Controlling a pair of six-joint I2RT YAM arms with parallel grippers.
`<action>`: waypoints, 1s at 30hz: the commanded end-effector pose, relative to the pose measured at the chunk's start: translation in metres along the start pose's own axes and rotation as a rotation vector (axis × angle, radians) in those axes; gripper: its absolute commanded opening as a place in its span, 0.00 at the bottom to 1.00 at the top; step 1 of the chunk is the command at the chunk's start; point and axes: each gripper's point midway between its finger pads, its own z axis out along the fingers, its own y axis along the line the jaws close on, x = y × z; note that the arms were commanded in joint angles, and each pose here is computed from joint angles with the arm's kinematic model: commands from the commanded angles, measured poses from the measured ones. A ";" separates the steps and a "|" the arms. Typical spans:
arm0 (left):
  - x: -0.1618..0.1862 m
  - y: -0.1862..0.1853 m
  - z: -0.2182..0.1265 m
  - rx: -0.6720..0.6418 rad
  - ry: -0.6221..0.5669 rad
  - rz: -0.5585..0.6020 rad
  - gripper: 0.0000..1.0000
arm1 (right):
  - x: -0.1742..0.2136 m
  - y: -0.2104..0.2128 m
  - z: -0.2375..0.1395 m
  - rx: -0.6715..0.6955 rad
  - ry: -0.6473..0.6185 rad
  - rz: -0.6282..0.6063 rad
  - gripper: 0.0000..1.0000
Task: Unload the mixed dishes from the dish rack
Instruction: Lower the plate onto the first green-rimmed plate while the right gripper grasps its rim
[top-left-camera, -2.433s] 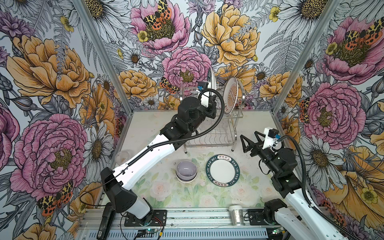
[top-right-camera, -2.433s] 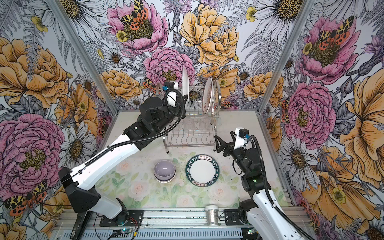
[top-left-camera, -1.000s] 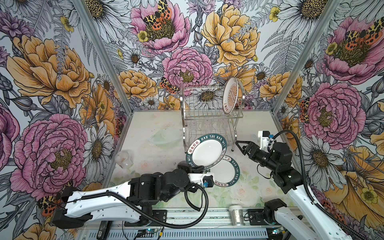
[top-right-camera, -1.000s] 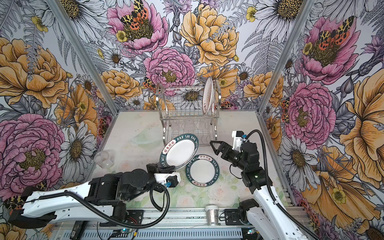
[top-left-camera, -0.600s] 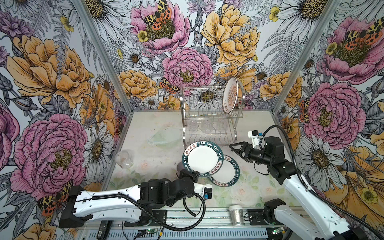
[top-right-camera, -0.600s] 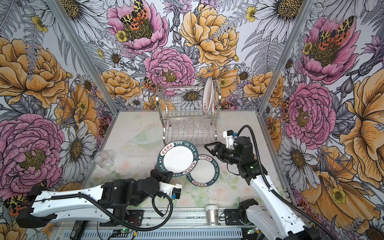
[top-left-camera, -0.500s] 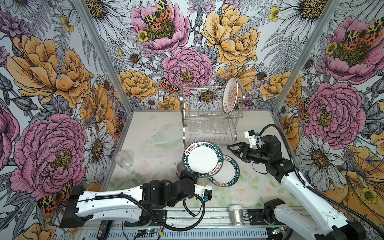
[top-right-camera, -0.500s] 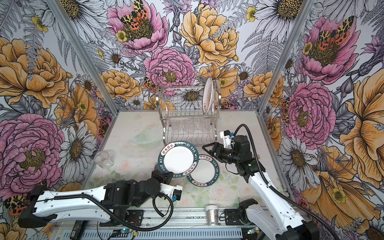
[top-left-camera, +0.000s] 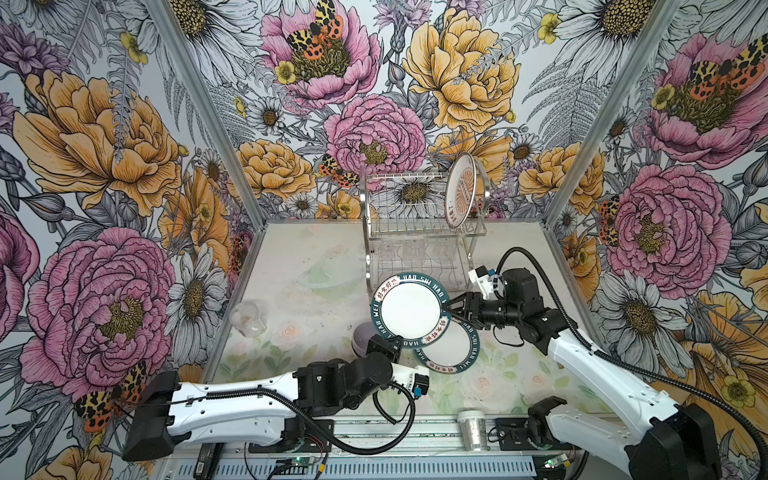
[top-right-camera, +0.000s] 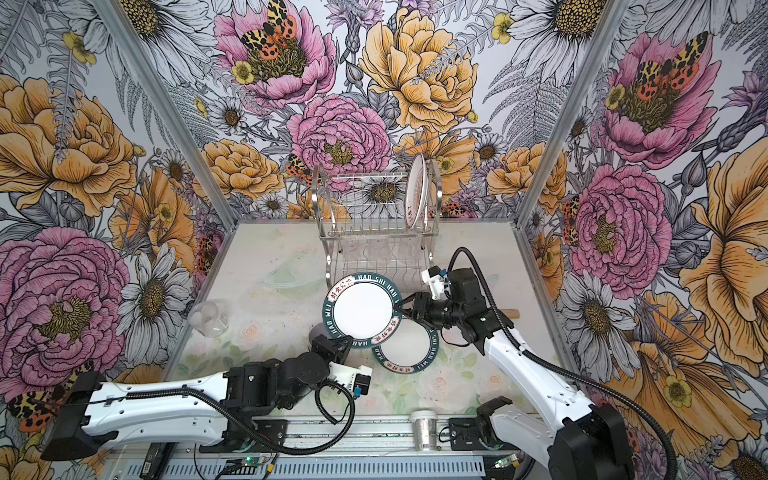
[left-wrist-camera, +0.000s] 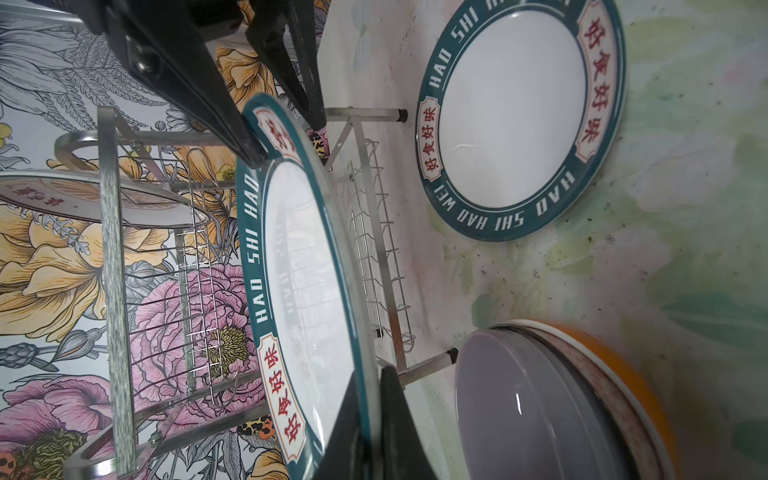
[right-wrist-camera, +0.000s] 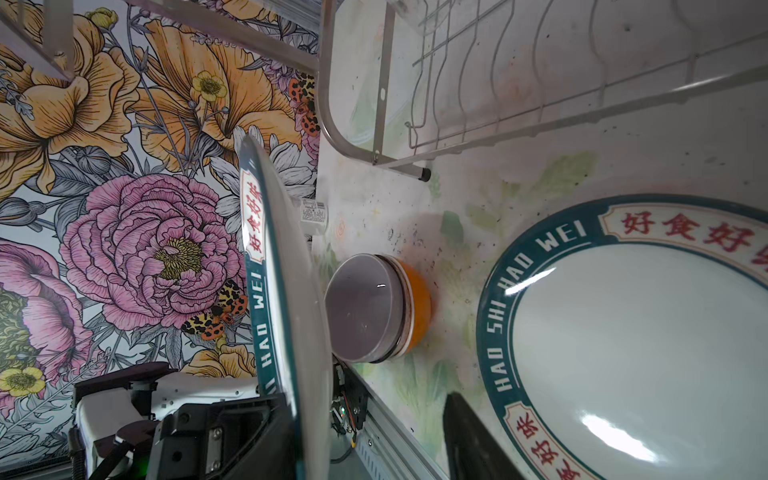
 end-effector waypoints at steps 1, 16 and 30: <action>-0.010 0.017 -0.001 -0.062 -0.055 -0.051 0.00 | -0.003 0.010 0.002 -0.018 0.015 -0.016 0.50; -0.019 0.009 0.005 -0.059 -0.094 -0.085 0.00 | 0.002 0.008 0.013 -0.032 0.084 0.034 0.17; -0.021 0.049 -0.007 -0.120 -0.126 -0.334 0.87 | -0.024 0.013 -0.009 0.017 -0.093 -0.016 0.00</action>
